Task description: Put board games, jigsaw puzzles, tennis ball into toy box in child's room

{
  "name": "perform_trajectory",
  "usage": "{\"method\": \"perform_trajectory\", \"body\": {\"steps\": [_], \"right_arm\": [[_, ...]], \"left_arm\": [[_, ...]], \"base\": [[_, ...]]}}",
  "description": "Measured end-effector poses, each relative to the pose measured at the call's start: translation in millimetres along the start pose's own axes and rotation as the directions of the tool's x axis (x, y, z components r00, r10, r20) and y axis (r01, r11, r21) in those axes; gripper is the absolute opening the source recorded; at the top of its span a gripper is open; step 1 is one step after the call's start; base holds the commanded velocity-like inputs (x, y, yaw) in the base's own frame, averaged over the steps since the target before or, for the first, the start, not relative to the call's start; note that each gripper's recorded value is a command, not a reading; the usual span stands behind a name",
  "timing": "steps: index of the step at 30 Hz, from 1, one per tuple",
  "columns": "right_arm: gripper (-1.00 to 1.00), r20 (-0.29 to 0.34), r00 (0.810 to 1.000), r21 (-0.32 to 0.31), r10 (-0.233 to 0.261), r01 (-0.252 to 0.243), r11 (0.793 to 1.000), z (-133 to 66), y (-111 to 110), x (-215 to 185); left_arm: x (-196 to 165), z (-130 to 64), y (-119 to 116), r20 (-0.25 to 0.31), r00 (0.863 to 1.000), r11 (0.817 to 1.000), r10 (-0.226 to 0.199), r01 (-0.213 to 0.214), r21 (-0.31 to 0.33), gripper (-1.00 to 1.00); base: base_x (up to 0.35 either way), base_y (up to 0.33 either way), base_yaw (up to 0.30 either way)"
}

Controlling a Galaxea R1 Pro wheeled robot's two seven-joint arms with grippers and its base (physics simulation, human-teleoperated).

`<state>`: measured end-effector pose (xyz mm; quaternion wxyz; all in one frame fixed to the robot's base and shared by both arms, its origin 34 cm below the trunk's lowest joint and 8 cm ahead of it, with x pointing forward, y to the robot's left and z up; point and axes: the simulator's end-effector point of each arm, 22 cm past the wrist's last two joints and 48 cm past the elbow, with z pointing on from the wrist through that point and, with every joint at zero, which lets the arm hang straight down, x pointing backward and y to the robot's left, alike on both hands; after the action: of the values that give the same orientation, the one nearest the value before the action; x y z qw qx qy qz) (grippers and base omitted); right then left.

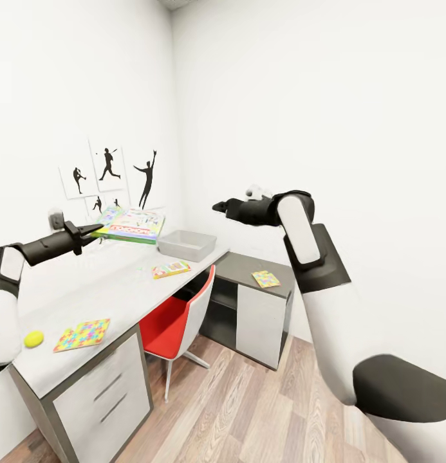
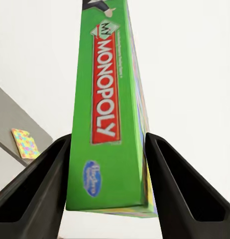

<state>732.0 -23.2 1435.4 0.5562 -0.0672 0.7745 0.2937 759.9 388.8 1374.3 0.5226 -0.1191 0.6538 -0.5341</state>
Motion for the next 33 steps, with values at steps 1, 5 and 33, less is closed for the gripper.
{"method": "perform_trajectory", "body": {"steps": [1, 5, 33], "right_arm": [[1.0, -0.013, 1.0, 0.015, 0.016, -0.016, 1.0, 4.6, -6, -7], [1.0, -0.065, 0.995, 0.042, 0.073, -0.071, 0.997, 17.1, -21, -11], [1.0, -0.099, 0.989, 0.047, 0.105, -0.101, 0.994, 23.7, -25, -6]], "left_arm": [[-1, 8.0, -3, -0.007, 1.0, 1.0, -0.007, 0.007, -0.006, -1.0], [2, 24.7, -13, -0.022, 0.999, 1.0, -0.027, 0.027, 0.002, -1.0], [28, 98.8, -25, 0.001, 1.0, 0.995, -0.024, 0.024, -0.099, -1.0]], "base": [[0.0, 0.0, 0.0], [0.0, 0.0, 0.0], [0.123, 0.0, 0.029]]}}
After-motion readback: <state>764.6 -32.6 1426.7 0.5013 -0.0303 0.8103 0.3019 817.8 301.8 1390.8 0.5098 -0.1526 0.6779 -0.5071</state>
